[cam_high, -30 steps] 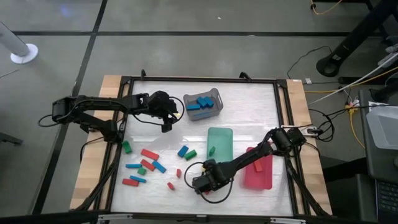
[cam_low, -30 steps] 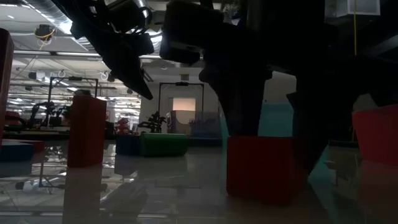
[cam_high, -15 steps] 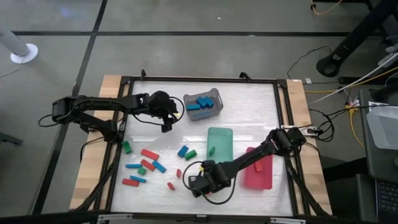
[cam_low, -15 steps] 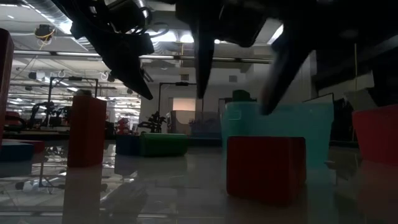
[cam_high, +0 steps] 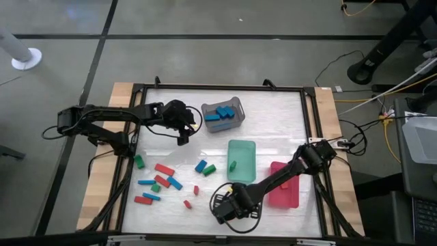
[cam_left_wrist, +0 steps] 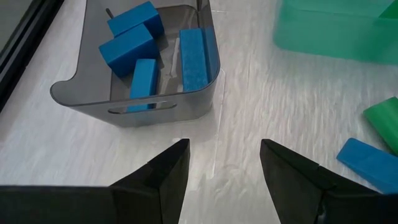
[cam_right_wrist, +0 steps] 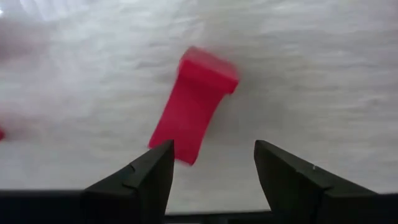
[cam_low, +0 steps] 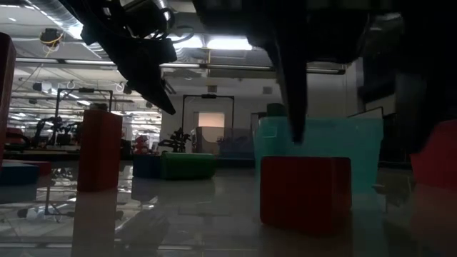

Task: Sort blocks
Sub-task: Put the red arch block into the pink bin

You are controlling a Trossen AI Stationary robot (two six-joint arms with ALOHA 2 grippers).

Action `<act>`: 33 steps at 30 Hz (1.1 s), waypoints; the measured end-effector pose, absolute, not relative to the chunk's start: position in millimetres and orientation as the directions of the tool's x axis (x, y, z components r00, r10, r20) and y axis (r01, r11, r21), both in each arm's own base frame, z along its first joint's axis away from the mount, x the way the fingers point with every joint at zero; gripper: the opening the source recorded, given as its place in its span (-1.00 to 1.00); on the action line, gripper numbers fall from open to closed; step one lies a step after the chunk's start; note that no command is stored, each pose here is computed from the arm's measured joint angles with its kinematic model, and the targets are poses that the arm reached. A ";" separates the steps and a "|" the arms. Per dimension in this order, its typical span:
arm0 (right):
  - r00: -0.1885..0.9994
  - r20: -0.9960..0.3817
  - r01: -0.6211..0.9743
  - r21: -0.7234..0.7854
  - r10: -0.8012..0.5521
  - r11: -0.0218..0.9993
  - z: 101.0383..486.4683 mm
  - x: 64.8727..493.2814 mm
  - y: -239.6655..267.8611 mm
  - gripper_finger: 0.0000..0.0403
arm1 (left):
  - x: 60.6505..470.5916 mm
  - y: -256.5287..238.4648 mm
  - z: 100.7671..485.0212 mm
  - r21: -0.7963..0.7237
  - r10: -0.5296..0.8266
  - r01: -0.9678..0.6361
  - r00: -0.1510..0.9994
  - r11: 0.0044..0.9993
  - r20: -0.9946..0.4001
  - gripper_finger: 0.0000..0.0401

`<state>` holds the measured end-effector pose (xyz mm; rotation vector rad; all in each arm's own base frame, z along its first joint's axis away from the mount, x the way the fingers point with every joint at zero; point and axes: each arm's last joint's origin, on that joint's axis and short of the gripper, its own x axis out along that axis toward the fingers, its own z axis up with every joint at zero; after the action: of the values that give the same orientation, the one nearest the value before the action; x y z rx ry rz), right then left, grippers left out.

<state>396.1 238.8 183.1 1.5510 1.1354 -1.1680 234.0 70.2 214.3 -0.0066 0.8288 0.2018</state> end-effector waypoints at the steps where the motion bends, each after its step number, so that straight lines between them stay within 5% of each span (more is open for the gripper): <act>1: 0.142 -0.977 0.970 0.106 0.157 -0.217 181.5 395.6 237.9 0.12 | 234.0 70.2 214.3 0.073 0.176 -0.180 0.658 0.981 -0.733 -0.08; 21: 0.185 -0.982 0.922 0.156 0.048 -0.354 178.1 395.9 233.5 0.12 | 234.0 70.1 214.2 0.100 0.176 -0.151 0.657 0.983 -0.733 -0.08; 33: 0.144 -0.989 0.931 0.126 0.027 -0.343 149.7 399.0 235.4 0.12 | 233.9 70.1 214.1 0.100 0.175 -0.150 0.657 0.984 -0.733 -0.08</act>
<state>399.0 235.4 149.7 1.5623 0.9578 -1.3248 233.9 70.1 214.1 0.0319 0.8335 0.1844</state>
